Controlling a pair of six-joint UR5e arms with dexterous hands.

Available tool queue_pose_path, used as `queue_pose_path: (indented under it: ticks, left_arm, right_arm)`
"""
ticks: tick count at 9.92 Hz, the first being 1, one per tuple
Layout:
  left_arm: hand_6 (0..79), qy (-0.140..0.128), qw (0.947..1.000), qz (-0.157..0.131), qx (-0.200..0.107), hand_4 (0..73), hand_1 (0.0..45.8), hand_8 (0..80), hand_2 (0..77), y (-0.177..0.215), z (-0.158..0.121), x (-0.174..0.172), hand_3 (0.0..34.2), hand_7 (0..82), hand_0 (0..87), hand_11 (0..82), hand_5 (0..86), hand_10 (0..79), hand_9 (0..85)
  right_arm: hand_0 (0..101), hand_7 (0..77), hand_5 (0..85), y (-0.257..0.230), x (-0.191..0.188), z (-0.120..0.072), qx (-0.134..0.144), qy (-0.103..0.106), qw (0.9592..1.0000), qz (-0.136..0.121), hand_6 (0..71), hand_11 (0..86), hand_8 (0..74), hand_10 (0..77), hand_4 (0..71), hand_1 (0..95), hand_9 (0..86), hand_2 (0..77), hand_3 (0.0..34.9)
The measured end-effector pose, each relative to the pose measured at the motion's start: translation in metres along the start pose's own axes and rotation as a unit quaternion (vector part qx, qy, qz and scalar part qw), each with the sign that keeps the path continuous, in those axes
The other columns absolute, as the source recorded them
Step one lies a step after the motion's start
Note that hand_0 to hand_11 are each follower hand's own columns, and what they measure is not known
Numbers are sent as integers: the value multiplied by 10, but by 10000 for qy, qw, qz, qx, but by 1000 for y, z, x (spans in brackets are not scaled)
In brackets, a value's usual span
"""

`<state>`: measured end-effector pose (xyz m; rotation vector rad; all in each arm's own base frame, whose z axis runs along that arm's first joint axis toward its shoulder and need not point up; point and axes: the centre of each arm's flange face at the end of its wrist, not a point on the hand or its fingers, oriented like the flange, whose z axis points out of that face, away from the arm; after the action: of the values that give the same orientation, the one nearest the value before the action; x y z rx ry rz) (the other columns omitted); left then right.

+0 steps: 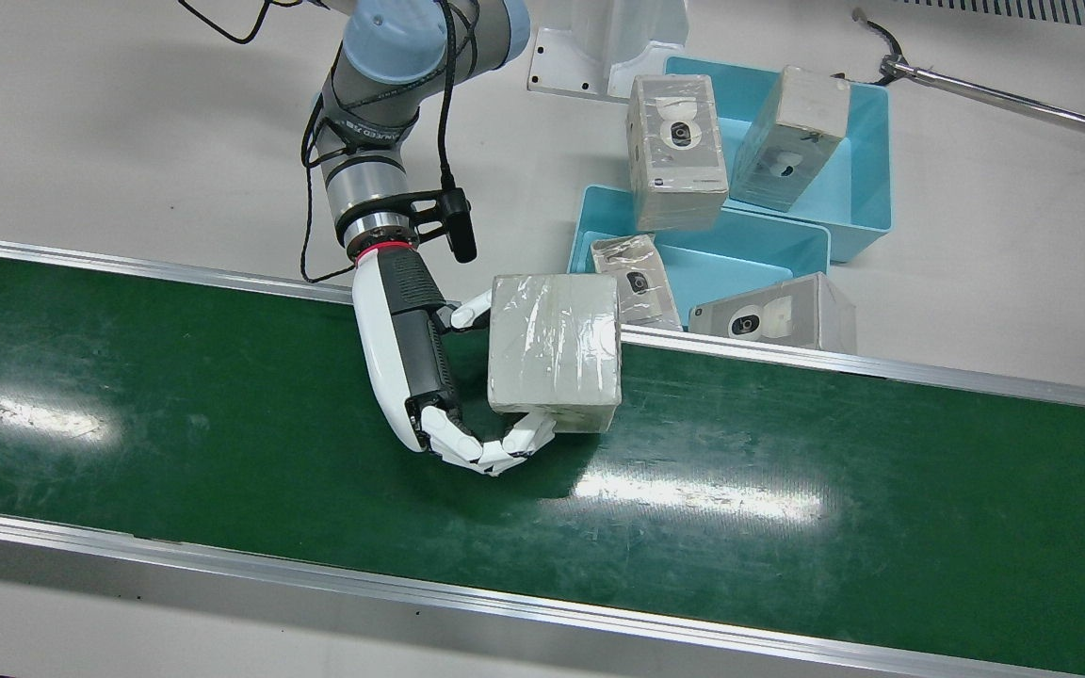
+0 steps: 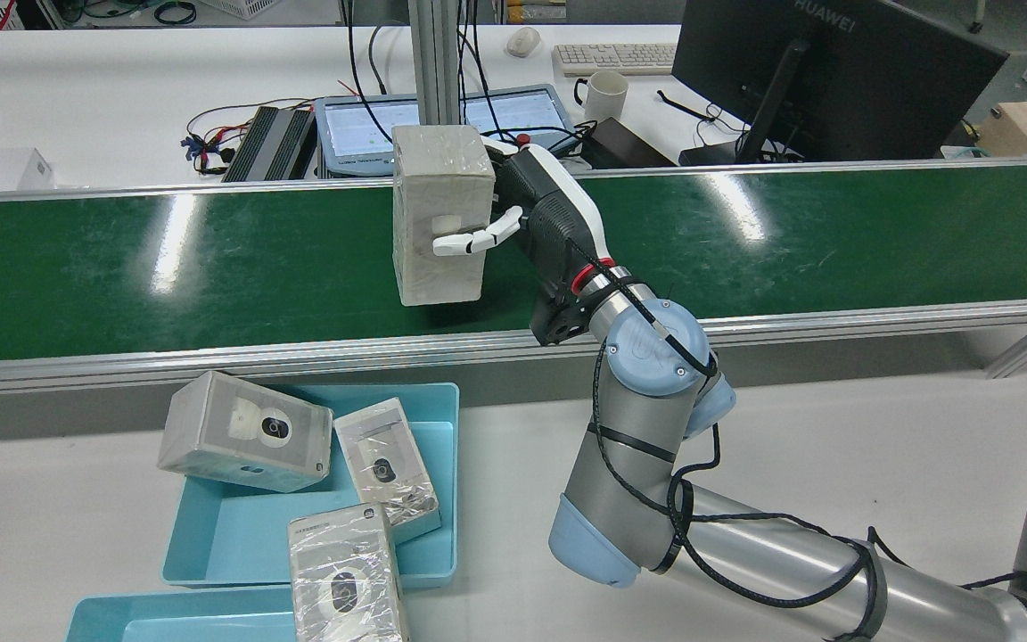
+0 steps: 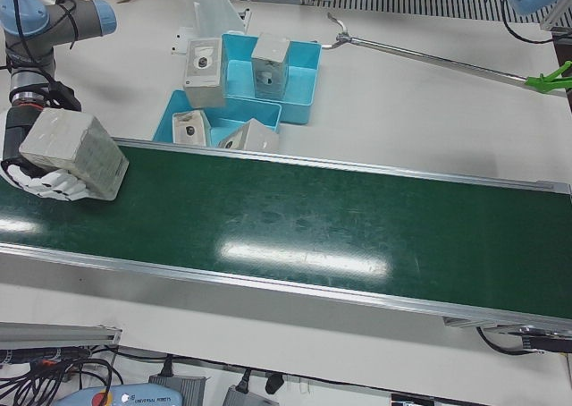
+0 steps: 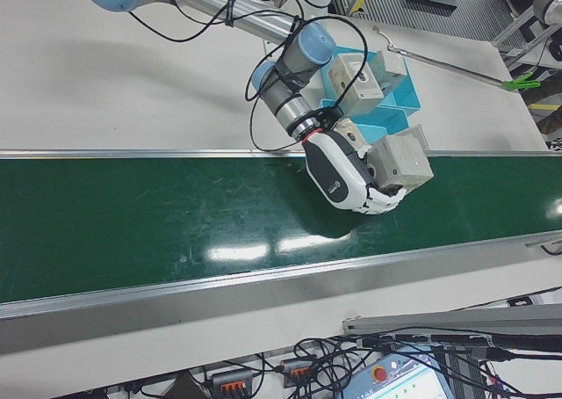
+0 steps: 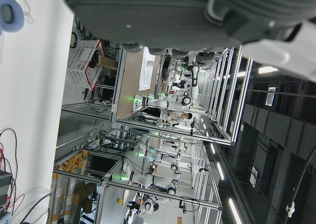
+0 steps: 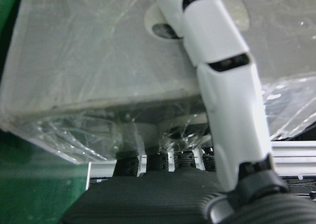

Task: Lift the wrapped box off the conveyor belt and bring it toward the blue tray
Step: 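Lift the box off the belt and carry it toward the blue tray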

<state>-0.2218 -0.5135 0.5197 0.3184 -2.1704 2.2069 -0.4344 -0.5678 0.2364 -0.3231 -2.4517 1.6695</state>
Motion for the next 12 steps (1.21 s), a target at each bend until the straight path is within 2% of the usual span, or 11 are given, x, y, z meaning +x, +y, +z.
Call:
queue_pose_path:
  ticks: [1,2,3,4,6,7,8,9,10,11,12]
  left_arm:
    - [5,0,10000,0,0,0,0,5,11,0,0,0,0,5,0,5,11,5,5]
    - [5,0,10000,0,0,0,0,5,11,0,0,0,0,5,0,5,11,5,5]
    - [5,0,10000,0,0,0,0,5,11,0,0,0,0,5,0,5,11,5,5]
    - [5,0,10000,0,0,0,0,5,11,0,0,0,0,5,0,5,11,5,5]
    - [5,0,10000,0,0,0,0,5,11,0,0,0,0,5,0,5,11,0,5]
    - [5,0,10000,0,0,0,0,5,11,0,0,0,0,5,0,5,11,5,5]
    - [5,0,10000,0,0,0,0,5,11,0,0,0,0,5,0,5,11,5,5]
    - [5,0,10000,0,0,0,0,5,5,0,0,0,0,5,0,5,11,0,5]
    - [5,0,10000,0,0,0,0,5,5,0,0,0,0,5,0,5,11,0,5]
    - [5,0,10000,0,0,0,0,5,11,0,0,0,0,5,0,5,11,5,5]
    - [5,0,10000,0,0,0,0,5,11,0,0,0,0,5,0,5,11,5,5]
  right_arm:
    - [497,485,496,13,-5,-9,-50,16,10000,23,365,371,524,475,284,5,404,245,6]
    - [497,485,496,30,-10,-21,-119,24,9999,37,365,371,524,475,284,5,404,245,6]
    - [432,627,665,49,-10,-34,-227,49,9997,70,442,491,638,595,218,0,567,355,4]
    - [432,627,665,62,-5,-44,-315,95,9994,67,442,491,638,595,218,0,567,355,4]
    - [438,731,714,80,21,-65,-388,207,9990,68,507,764,704,644,218,0,736,404,0]
    - [424,731,714,85,37,-74,-385,289,9988,64,535,774,709,622,224,0,747,327,0]
    - [424,731,709,88,52,-83,-382,386,9985,44,535,769,682,562,229,0,758,327,0]
    - [453,764,736,92,68,-92,-390,506,9979,47,507,796,622,475,185,0,791,207,4]
    - [494,774,654,96,85,-102,-399,651,9971,75,382,802,458,295,115,27,807,76,8]
    - [496,774,224,98,100,-112,-394,787,9961,100,305,284,365,235,82,60,824,109,27]
    - [496,774,224,98,109,-119,-380,885,9953,104,305,284,365,235,82,60,824,109,27]
